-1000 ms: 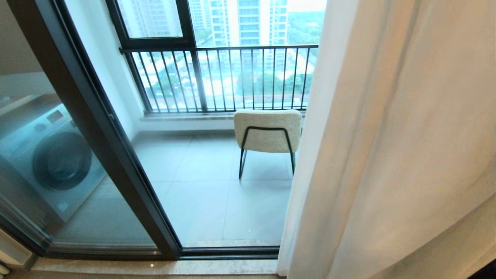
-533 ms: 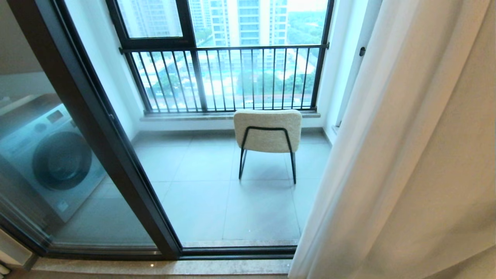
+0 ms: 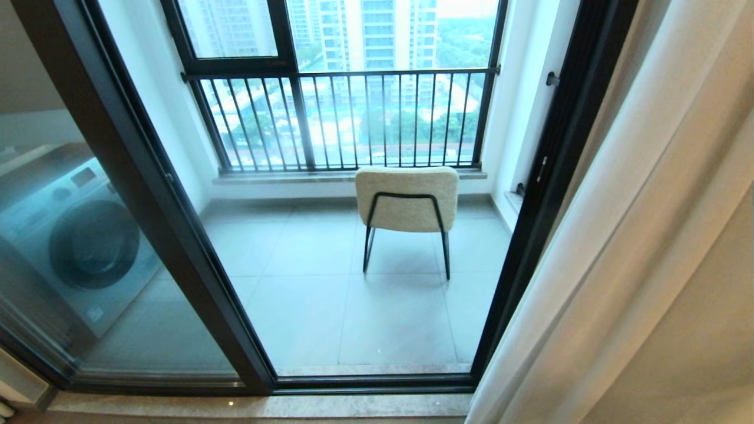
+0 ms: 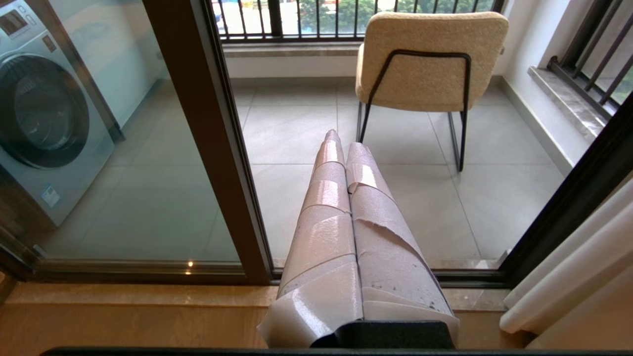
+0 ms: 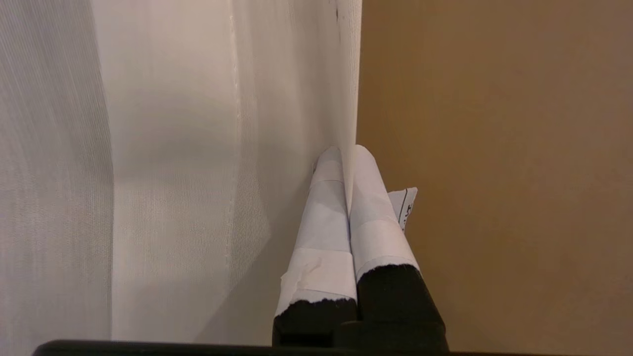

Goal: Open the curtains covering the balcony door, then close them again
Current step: Pull the inner curtains open on both sides

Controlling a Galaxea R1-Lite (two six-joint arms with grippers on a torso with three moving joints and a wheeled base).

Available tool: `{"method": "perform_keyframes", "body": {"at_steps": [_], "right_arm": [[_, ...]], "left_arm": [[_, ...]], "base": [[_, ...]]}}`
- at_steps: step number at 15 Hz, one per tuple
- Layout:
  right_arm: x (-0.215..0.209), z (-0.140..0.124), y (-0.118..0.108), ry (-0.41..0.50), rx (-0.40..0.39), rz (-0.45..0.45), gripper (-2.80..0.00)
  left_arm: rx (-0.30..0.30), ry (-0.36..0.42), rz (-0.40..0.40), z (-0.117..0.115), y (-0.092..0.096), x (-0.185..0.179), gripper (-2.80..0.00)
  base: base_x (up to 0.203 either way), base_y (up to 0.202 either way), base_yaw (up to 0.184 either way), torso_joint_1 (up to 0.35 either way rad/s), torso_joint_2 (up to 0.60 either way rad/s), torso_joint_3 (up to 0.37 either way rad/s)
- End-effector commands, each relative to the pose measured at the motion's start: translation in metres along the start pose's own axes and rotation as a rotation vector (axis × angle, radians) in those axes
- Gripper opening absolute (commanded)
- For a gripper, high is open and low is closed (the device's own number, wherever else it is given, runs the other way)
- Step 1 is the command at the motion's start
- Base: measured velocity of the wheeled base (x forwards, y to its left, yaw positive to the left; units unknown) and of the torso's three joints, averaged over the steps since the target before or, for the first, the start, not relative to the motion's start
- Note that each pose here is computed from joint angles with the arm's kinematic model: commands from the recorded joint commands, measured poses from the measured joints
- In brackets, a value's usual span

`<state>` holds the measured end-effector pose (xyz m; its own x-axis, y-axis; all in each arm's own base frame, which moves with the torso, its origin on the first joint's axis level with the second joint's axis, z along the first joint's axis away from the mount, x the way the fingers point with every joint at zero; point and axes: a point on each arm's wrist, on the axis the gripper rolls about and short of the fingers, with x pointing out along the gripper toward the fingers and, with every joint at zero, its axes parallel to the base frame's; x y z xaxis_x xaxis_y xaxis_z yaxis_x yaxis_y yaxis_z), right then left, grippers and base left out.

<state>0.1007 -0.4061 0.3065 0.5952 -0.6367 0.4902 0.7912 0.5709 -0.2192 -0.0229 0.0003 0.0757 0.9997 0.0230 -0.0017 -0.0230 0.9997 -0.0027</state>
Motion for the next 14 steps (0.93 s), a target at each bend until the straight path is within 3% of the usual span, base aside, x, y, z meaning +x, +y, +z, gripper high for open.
{"method": "perform_keyframes", "body": {"at_steps": [1,6,9,14], "right_arm": [[-0.001,-0.015,-0.012,0.015,-0.010,-0.020,-2.80],[0.000,-0.002,-0.014,-0.019,-0.028,-0.010,-2.80],[0.000,0.024,-0.002,-0.056,-0.041,0.114,-2.80],[-0.014,0.066,0.032,-0.065,0.016,0.334,-2.80]], "left_arm": [[0.000,0.000,0.002,0.000,0.000,0.000,-2.80],[0.000,0.000,0.002,0.000,0.000,0.000,-2.80],[0.000,0.000,0.002,0.000,0.000,0.000,-2.80],[0.000,0.000,0.002,0.000,0.000,0.000,-2.80]], "base": [[0.000,0.000,0.000,0.000,0.00,0.000],[0.000,0.000,0.000,0.000,0.00,0.000],[0.000,0.000,0.000,0.000,0.00,0.000],[0.000,0.000,0.000,0.000,0.00,0.000]]}}
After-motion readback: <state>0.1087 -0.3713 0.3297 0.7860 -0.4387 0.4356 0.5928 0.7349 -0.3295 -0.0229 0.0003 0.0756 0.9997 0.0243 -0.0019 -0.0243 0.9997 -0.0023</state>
